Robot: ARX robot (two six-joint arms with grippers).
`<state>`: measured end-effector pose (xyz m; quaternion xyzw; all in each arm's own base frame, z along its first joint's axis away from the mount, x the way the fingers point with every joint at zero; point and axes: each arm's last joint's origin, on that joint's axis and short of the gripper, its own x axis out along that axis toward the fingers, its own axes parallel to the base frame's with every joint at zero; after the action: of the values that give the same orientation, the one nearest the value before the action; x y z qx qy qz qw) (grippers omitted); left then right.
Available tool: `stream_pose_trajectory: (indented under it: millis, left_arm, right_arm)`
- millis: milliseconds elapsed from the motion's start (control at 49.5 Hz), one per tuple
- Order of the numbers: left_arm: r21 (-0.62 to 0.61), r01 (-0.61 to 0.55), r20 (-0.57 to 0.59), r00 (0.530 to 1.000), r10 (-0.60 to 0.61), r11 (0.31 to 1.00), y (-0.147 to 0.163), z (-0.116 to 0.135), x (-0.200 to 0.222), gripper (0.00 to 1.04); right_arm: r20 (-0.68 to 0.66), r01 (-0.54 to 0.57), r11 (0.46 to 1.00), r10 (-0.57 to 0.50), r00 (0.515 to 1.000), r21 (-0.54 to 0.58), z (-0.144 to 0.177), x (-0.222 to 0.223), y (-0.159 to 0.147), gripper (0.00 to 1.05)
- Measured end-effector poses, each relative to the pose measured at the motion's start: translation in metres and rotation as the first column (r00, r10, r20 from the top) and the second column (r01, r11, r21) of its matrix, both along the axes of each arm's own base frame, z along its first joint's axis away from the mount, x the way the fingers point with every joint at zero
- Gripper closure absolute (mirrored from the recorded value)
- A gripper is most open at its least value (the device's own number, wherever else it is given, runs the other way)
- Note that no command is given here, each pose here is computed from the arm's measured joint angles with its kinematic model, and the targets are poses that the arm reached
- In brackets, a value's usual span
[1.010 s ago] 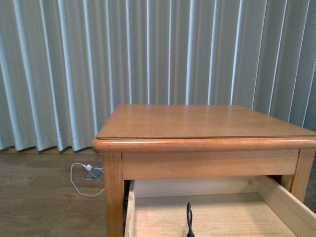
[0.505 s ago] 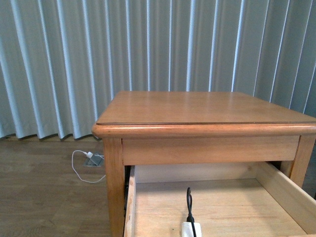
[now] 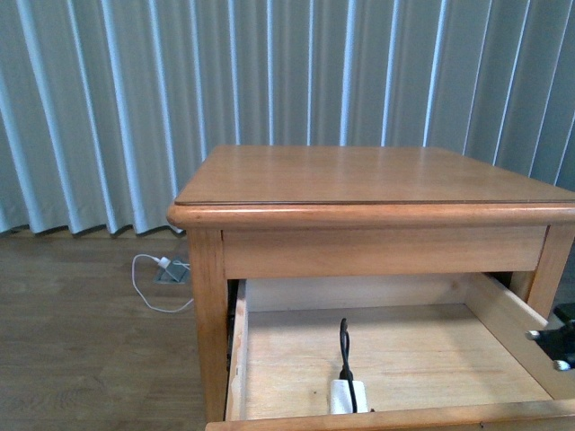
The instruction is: Put charger into drawer
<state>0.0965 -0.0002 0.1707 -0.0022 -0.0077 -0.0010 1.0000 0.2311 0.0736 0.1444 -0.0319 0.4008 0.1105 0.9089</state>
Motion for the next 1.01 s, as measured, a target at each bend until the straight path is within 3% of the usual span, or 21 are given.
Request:
stream_pose_trajectory:
  millis: [343,727,1010]
  left_arm:
    - [0.0,0.0,0.0,1.0,0.0,1.0,0.0,0.0,0.0,0.06]
    - [0.0,0.0,0.0,1.0,0.0,1.0,0.0,0.0,0.0,0.06]
    - [0.0,0.0,0.0,1.0,0.0,1.0,0.0,0.0,0.0,0.06]
  right_arm:
    - [0.102,0.064,0.998,-0.061,0.993,-0.026,-0.015,0.049,0.017,0.09]
    - [0.284,0.121,0.992,-0.124,0.951,0.029,-0.029,0.126,0.031,0.09]
    - [0.346,0.172,0.985,-0.171,0.923,0.029,-0.039,0.155,0.036,0.09]
